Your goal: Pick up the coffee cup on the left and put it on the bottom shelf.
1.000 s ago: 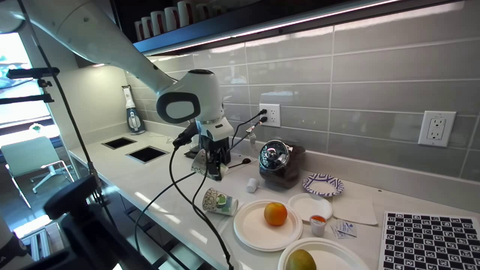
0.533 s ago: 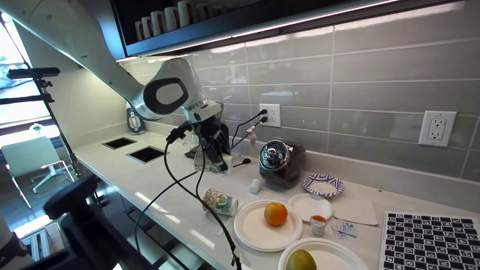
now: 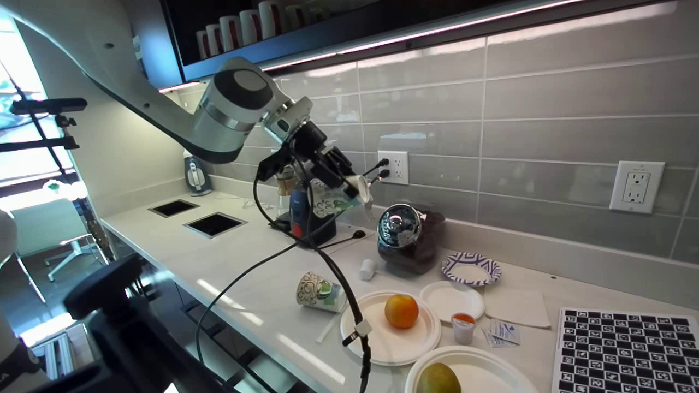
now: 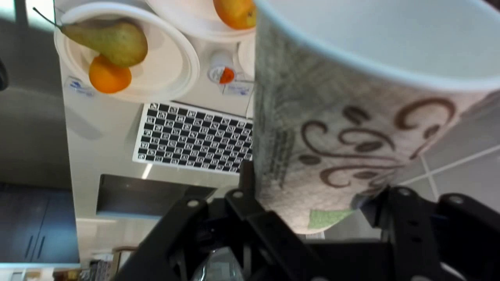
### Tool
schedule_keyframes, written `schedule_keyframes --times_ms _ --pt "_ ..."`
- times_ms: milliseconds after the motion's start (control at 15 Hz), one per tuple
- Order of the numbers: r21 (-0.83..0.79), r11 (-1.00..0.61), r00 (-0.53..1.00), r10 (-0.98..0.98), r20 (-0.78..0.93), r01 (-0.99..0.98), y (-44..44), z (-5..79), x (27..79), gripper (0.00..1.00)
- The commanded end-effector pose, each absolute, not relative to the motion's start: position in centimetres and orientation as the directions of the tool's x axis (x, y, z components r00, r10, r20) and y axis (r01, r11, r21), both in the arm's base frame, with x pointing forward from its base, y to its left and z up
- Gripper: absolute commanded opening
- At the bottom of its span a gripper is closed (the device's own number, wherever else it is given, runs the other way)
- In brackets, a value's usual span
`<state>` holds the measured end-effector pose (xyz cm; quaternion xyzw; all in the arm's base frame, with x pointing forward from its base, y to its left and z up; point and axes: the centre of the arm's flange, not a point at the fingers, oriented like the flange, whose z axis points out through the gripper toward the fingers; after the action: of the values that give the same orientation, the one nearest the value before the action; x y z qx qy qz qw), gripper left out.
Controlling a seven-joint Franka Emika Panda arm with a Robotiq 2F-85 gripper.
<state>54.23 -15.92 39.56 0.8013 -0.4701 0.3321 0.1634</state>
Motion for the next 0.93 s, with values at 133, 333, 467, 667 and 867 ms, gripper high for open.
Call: schedule_keyframes --times_ms 133,333,467,667,867 --pt "-0.083 -0.415 0.158 -0.513 0.844 -0.906 -10.8 44.3 48.9 0.38" --pt "-0.114 -0.445 0.161 -0.533 0.831 -0.888 -12.8 43.0 54.8 0.63" --pt "-0.131 -0.448 0.134 -0.512 0.848 -0.884 -11.6 43.5 54.8 0.63" --pt "-0.128 -0.443 0.124 -0.496 0.859 -0.887 -11.3 43.7 54.7 0.63" --pt "-0.100 -0.459 0.116 -0.419 0.901 -0.883 -10.2 45.4 53.5 0.38"
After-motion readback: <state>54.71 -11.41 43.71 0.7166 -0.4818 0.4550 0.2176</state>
